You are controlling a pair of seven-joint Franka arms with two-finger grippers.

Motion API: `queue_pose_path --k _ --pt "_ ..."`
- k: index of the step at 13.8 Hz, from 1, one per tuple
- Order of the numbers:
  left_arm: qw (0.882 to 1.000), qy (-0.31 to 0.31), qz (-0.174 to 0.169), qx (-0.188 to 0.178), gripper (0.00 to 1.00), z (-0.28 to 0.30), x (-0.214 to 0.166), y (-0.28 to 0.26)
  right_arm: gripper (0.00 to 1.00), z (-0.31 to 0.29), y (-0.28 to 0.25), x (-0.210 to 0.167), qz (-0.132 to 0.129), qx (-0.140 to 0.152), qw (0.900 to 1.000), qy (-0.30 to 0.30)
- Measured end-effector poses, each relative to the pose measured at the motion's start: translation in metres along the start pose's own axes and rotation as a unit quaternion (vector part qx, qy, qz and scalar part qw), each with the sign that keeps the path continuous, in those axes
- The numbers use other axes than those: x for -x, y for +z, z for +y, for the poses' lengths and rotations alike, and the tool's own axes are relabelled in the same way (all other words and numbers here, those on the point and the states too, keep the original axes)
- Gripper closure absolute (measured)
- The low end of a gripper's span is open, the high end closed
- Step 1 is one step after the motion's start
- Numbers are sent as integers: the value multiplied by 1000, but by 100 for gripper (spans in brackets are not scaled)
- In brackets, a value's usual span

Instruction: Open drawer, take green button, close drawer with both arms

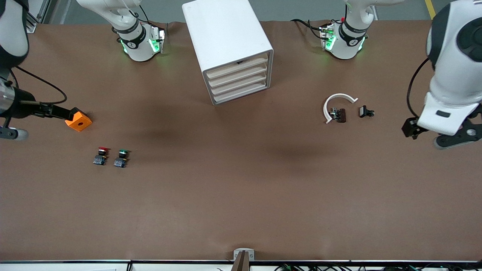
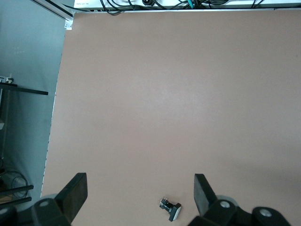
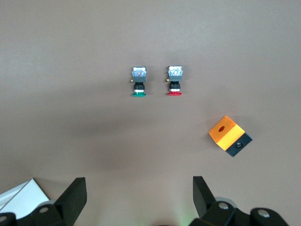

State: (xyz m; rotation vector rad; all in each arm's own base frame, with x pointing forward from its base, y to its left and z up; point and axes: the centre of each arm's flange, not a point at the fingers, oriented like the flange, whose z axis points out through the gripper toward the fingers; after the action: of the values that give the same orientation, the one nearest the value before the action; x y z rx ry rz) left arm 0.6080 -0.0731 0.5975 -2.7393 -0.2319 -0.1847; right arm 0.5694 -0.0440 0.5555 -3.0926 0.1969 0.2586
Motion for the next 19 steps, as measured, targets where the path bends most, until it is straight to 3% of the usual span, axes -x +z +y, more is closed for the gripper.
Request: queue_pose_path --k 4,9,14,19 --pt "997 3 -15 75 0 -62 5 -13 0 2 -9 10 -2 7 1000 -17" --pt "991 1 -26 133 0 -94 33 -27 0 1 -8 10 -3 22 999 -35" --pt "986 36 -38 156 0 -96 68 -27 0 3 -44 14 25 26 999 -33" --pt "984 46 -40 164 0 -87 94 -34 0 5 -63 28 3 23 999 -31"
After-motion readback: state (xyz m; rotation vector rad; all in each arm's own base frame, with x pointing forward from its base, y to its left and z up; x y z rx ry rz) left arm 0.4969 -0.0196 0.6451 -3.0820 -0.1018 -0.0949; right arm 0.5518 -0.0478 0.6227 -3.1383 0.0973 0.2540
